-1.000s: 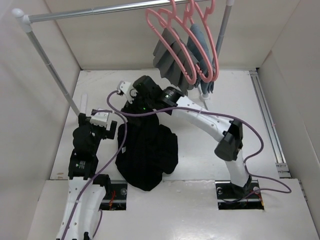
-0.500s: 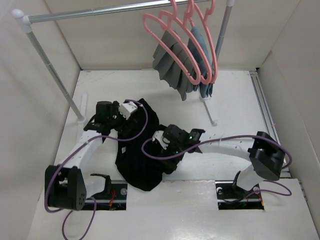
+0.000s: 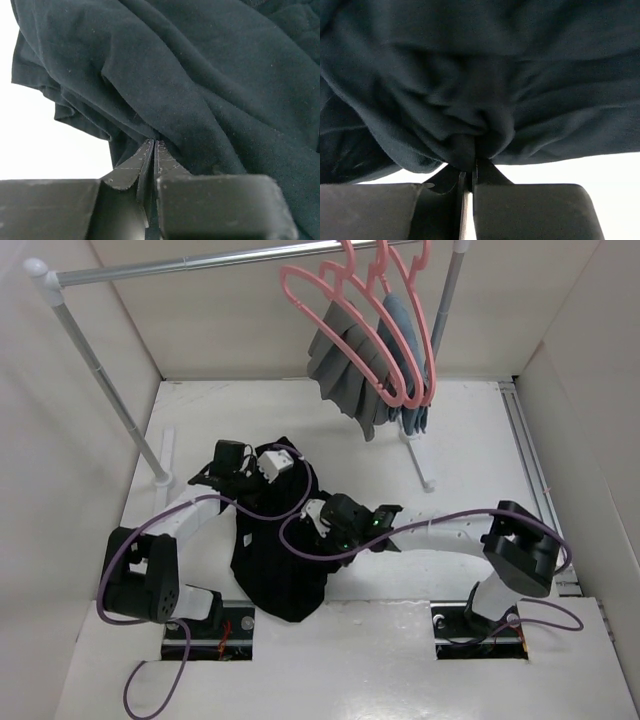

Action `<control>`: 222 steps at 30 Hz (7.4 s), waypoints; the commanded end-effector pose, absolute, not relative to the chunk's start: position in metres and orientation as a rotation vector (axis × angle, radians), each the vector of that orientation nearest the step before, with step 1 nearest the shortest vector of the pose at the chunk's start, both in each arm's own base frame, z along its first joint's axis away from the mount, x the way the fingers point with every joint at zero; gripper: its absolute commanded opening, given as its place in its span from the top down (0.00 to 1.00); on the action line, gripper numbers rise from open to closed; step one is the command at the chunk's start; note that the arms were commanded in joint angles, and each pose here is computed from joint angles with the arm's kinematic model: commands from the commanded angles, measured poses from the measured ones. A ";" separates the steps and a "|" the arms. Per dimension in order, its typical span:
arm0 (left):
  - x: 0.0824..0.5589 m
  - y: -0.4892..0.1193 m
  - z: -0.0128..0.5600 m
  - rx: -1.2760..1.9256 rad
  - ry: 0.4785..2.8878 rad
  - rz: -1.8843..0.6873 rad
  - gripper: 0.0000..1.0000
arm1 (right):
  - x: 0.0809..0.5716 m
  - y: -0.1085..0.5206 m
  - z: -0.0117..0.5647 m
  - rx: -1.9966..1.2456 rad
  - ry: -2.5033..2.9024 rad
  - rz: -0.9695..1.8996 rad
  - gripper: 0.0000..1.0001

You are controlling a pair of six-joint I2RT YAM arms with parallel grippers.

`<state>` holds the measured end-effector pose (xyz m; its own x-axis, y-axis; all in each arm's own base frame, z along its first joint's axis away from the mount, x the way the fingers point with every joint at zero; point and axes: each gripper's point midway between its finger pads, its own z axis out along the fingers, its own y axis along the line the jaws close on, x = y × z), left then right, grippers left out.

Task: Place the t-shirt on the hanger
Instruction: Move the tshirt to the center of the board, then grab a hanger with the right arm, then place tshirt on hanger

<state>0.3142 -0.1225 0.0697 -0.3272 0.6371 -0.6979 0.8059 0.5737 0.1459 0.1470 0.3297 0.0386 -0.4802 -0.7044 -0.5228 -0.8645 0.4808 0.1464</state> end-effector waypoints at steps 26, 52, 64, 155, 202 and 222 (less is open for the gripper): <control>0.121 -0.123 0.155 1.876 1.191 -0.357 0.60 | 0.400 0.473 0.246 -1.093 1.736 0.096 0.01; 0.169 -0.039 0.037 2.083 1.729 -0.005 0.25 | 0.291 0.316 0.041 -0.923 2.425 0.208 0.41; 0.130 -0.112 0.086 2.028 1.209 -0.335 1.00 | 0.415 0.313 0.081 -0.875 2.303 -0.115 1.00; 0.247 -0.132 0.231 0.908 1.520 -0.375 0.15 | 0.332 0.314 0.563 -0.700 1.252 0.610 1.00; 0.213 0.009 0.041 1.992 2.019 0.041 1.00 | 0.182 0.247 0.252 -0.789 1.994 0.643 1.00; 0.275 -0.172 0.109 1.586 1.676 -0.242 0.27 | 0.143 0.209 0.214 -0.626 2.116 0.710 1.00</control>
